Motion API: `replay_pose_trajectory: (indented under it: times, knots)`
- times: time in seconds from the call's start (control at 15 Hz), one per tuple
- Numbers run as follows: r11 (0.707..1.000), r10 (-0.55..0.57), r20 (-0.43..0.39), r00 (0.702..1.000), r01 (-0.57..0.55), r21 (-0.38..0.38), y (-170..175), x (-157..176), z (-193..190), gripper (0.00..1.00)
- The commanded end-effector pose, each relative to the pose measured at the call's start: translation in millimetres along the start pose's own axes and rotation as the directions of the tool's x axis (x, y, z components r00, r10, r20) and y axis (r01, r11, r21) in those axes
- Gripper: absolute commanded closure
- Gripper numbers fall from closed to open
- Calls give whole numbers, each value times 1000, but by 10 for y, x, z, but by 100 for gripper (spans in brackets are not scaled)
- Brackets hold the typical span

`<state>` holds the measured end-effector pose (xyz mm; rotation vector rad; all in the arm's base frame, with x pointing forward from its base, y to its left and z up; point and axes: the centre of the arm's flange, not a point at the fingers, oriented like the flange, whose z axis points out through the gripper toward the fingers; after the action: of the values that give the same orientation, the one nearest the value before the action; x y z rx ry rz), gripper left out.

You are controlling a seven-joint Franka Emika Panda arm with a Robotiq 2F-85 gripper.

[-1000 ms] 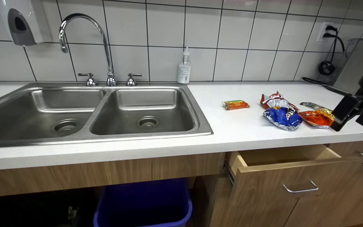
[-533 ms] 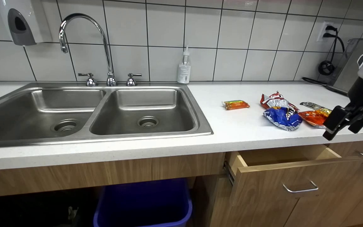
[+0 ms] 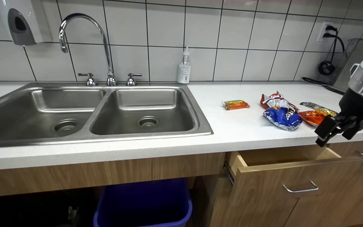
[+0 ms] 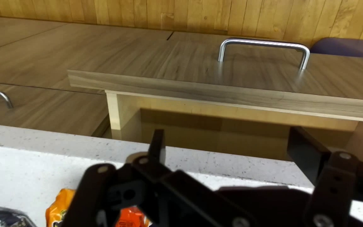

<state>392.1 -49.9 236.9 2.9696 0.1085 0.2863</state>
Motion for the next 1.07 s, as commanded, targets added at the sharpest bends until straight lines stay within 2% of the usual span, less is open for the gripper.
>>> replay_pose_trajectory:
  times: [0.0, 0.4, 1.0]
  knots:
    - [999, 37, -15, 999, -37, -9, -100, 14, 192, 0]
    - [997, 79, 9, 997, -79, 16, -123, 79, 346, 0]
    - [996, 85, 64, 994, -87, 26, -127, 192, 627, 0]
